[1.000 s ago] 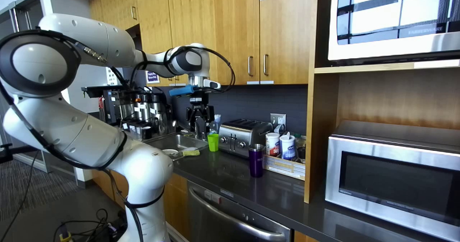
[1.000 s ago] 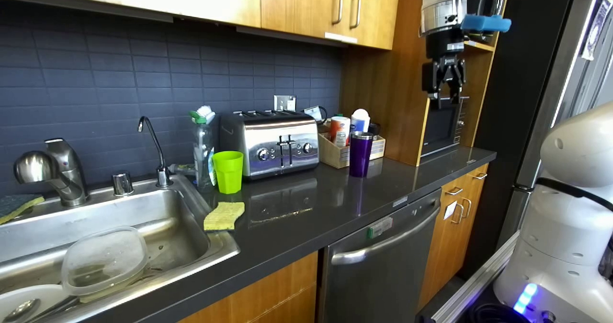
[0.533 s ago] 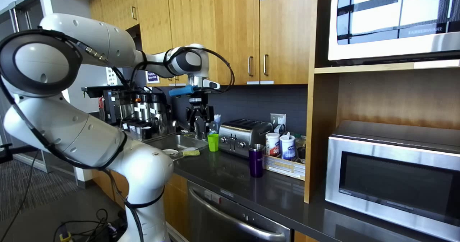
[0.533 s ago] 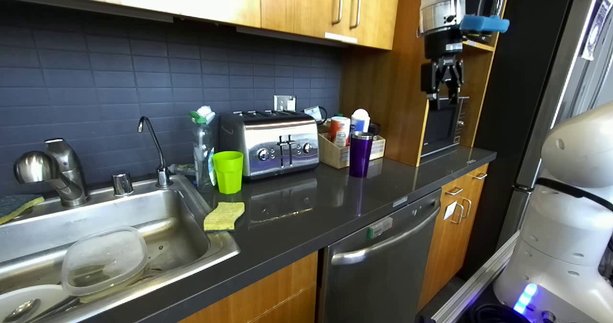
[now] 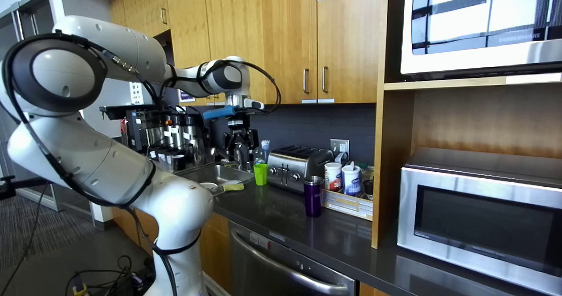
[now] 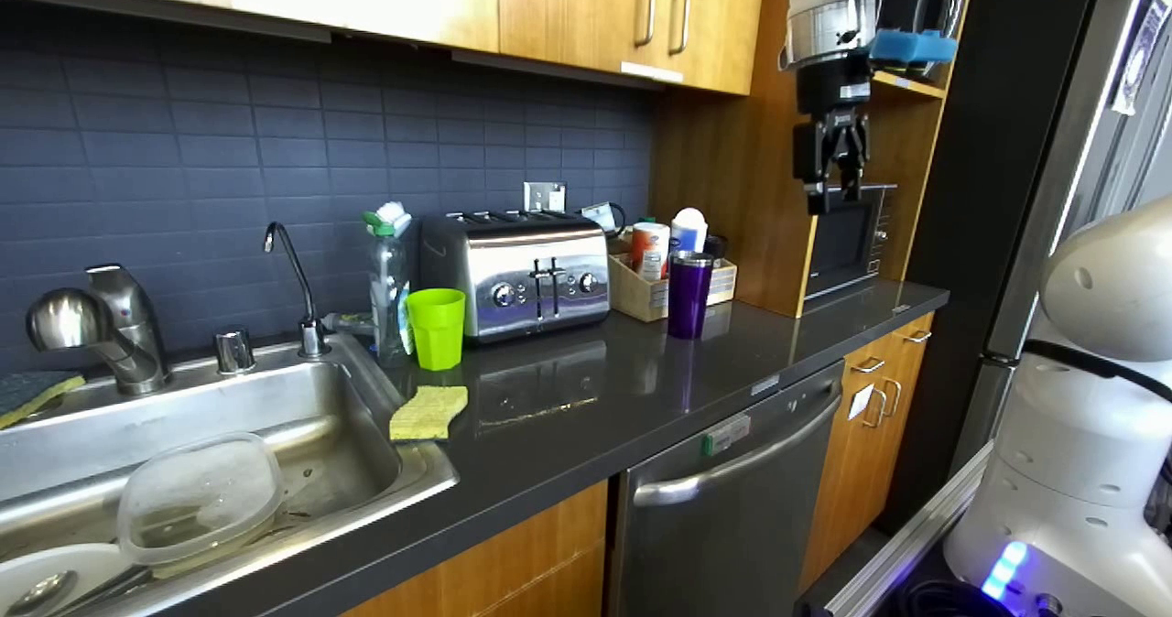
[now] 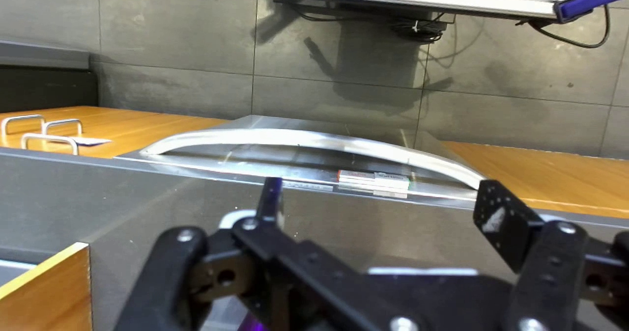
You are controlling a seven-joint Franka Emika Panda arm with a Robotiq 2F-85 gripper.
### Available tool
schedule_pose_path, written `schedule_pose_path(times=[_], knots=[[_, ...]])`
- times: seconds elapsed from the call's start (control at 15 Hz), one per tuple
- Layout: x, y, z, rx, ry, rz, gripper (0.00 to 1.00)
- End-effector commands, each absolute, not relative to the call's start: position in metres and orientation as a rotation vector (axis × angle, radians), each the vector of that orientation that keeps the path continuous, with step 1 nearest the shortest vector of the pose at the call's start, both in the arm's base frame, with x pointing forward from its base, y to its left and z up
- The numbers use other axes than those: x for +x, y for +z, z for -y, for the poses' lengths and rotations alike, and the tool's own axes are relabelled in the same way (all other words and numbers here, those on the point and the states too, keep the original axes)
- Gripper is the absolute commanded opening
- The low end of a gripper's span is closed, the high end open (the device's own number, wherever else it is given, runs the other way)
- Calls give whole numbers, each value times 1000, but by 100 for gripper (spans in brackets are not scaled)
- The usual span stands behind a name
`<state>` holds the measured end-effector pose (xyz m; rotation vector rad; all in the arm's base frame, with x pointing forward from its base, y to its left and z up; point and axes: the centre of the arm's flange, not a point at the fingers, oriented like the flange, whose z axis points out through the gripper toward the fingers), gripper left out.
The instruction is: Press a button on the left side of the toaster
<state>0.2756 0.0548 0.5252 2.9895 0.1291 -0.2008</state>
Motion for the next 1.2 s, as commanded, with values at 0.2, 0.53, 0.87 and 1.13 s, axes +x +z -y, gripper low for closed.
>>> schedule_pose_path(times=[0.2, 0.53, 0.87, 1.13], knots=[[286, 534, -68, 2976, -172, -270, 100], [288, 541, -73, 2977, -158, -335, 100], [288, 538, -79, 2979, -154, -367, 100], [288, 536, -83, 2989, -144, -391, 100]])
